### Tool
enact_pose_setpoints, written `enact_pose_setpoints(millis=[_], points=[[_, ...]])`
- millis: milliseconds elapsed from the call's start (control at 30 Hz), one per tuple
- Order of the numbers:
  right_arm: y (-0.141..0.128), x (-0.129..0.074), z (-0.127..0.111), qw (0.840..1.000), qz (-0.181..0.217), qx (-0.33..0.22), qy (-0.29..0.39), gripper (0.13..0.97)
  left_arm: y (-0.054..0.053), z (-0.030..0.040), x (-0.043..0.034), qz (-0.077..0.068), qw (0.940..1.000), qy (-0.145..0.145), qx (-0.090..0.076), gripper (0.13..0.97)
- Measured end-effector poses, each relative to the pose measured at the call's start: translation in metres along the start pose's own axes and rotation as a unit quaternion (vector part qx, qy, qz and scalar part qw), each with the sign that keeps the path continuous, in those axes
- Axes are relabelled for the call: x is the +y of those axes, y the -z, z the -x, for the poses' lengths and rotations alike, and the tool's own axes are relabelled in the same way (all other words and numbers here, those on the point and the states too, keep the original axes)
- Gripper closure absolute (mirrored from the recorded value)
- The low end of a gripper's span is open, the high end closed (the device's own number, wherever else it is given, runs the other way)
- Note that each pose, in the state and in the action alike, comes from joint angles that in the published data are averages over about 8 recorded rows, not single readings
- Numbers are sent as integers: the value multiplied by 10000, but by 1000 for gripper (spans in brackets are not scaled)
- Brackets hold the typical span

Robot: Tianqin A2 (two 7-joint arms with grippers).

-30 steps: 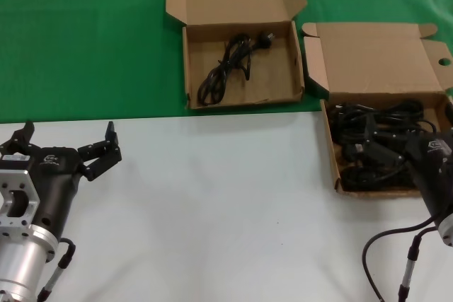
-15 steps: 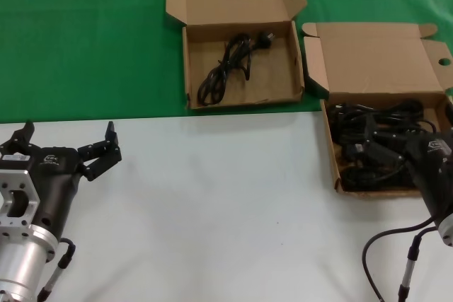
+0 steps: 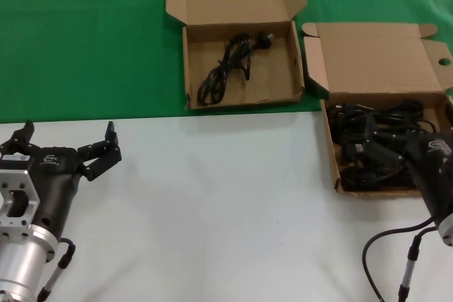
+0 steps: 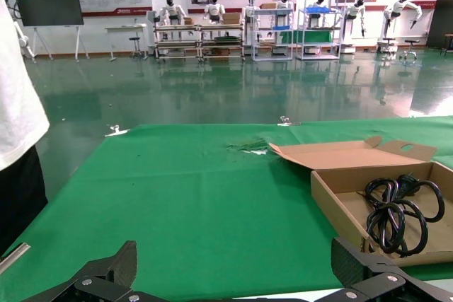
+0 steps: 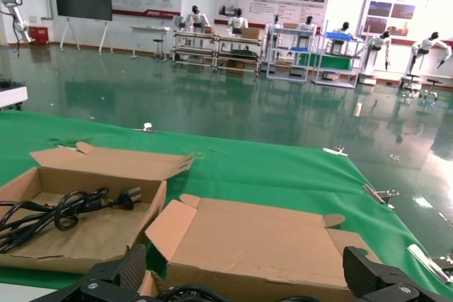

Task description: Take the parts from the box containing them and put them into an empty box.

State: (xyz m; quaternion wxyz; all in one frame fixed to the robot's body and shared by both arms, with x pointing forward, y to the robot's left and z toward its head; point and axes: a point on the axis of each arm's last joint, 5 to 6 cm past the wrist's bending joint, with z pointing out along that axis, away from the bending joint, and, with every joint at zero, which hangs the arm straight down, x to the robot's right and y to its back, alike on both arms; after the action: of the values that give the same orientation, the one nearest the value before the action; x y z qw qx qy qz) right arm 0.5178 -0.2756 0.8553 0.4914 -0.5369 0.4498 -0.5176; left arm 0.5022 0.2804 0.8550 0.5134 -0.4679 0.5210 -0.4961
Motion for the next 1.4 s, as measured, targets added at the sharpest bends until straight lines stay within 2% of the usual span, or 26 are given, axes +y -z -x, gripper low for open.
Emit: enact_pose_setpoints(millis=[1400], points=[[0,0,0,10000,0,0,0,130,0,0,0,0,10000,2,0,132]])
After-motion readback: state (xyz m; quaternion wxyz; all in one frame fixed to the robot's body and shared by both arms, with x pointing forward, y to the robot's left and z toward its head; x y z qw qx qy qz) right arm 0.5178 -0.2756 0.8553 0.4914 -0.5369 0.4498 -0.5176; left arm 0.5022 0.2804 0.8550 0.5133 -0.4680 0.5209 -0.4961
